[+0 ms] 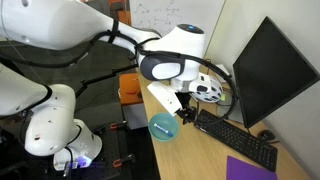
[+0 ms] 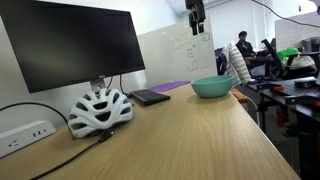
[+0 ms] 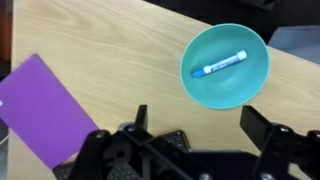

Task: Remove marker from the blue bowl and place it on the table

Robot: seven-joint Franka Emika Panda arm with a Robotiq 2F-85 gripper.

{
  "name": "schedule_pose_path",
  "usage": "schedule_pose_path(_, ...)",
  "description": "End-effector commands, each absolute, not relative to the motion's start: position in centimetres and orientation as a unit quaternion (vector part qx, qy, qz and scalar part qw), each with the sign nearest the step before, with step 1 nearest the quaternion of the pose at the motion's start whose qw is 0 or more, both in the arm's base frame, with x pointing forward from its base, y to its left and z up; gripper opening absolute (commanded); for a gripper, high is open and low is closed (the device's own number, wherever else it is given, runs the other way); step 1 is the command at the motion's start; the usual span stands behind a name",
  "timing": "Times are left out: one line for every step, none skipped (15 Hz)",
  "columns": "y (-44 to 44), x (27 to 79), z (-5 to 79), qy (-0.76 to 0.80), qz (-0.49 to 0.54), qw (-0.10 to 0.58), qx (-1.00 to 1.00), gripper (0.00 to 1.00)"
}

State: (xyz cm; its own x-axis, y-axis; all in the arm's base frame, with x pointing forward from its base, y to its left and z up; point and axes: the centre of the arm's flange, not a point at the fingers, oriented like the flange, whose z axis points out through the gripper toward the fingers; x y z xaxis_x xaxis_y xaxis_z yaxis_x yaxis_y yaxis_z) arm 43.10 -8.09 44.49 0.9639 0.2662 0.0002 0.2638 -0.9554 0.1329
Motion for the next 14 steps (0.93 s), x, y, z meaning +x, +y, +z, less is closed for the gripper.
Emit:
schedule_pose_path(-8.1, 43.1, 44.6, 0.134, 0.01, 0.066, 0.989, 1.0)
schedule_pose_path(-8.1, 43.1, 44.6, 0.134, 0.01, 0.066, 0.989, 1.0)
schedule_pose_path(-8.1, 43.1, 44.6, 0.134, 0.01, 0.066, 0.989, 1.0)
schedule_pose_path(-8.1, 43.1, 44.6, 0.134, 0.01, 0.066, 0.989, 1.0)
schedule_pose_path(-8.1, 43.1, 44.6, 0.134, 0.01, 0.066, 0.989, 1.0)
schedule_pose_path(-7.9, 43.4, 44.2, 0.195, 0.005, 0.06, 0.979, 1.0)
schedule_pose_path(-7.5, 43.6, 43.8, 0.222, -0.002, 0.051, 0.974, 1.0)
schedule_pose_path(-7.1, 44.0, 42.9, 0.25, -0.008, 0.048, 0.967, 1.0)
schedule_pose_path(-6.7, 44.3, 41.9, 0.278, -0.013, 0.045, 0.959, 1.0)
schedule_pose_path(-6.0, 44.6, 41.0, 0.306, -0.017, 0.041, 0.951, 1.0)
schedule_pose_path(-5.3, 44.8, 39.8, 0.335, -0.024, 0.044, 0.941, 1.0)
schedule_pose_path(-4.5, 44.8, 38.6, 0.362, -0.031, 0.042, 0.931, 1.0)
schedule_pose_path(-3.7, 44.8, 37.6, 0.39, -0.038, 0.041, 0.919, 1.0)
schedule_pose_path(-2.8, 44.6, 36.4, 0.417, -0.044, 0.04, 0.907, 1.0)
